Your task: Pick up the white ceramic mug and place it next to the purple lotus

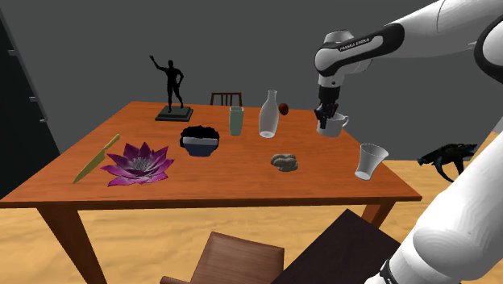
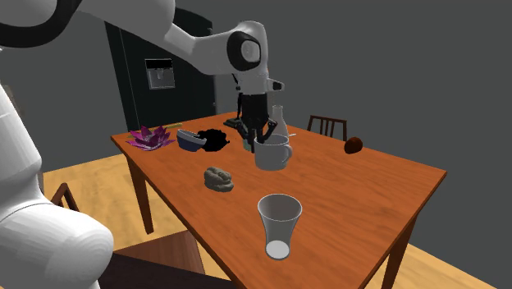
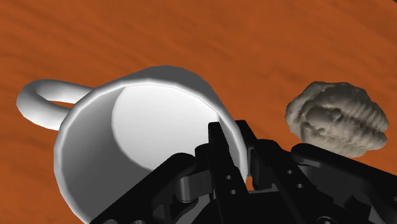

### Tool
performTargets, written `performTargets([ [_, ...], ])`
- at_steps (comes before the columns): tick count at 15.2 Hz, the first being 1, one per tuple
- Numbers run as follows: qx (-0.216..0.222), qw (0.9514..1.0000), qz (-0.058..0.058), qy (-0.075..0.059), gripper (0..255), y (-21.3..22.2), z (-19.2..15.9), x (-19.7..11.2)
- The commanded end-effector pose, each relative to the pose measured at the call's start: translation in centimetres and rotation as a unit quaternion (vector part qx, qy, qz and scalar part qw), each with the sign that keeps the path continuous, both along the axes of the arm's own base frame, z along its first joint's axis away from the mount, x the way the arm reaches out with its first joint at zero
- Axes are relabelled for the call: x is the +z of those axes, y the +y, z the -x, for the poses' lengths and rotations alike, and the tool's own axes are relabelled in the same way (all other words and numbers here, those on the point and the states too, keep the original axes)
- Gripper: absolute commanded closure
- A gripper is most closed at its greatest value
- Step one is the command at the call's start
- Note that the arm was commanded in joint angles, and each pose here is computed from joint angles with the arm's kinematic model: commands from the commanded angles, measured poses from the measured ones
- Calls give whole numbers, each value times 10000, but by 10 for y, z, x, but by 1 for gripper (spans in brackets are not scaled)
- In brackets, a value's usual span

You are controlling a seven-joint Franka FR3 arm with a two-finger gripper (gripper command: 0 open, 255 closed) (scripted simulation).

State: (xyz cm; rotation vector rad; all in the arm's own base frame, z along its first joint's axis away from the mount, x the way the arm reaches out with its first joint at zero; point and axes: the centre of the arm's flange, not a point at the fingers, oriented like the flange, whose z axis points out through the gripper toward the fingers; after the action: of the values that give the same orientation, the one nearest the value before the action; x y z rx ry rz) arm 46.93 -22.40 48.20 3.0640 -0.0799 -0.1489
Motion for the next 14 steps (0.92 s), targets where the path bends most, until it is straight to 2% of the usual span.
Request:
performTargets([
  [1, -1, 10000, 0, 1, 255, -2, 1, 12],
  [4, -1, 10000, 0, 1, 255, -2, 1, 25],
  [14, -1, 10000, 0, 1, 255, 124, -39, 25],
])
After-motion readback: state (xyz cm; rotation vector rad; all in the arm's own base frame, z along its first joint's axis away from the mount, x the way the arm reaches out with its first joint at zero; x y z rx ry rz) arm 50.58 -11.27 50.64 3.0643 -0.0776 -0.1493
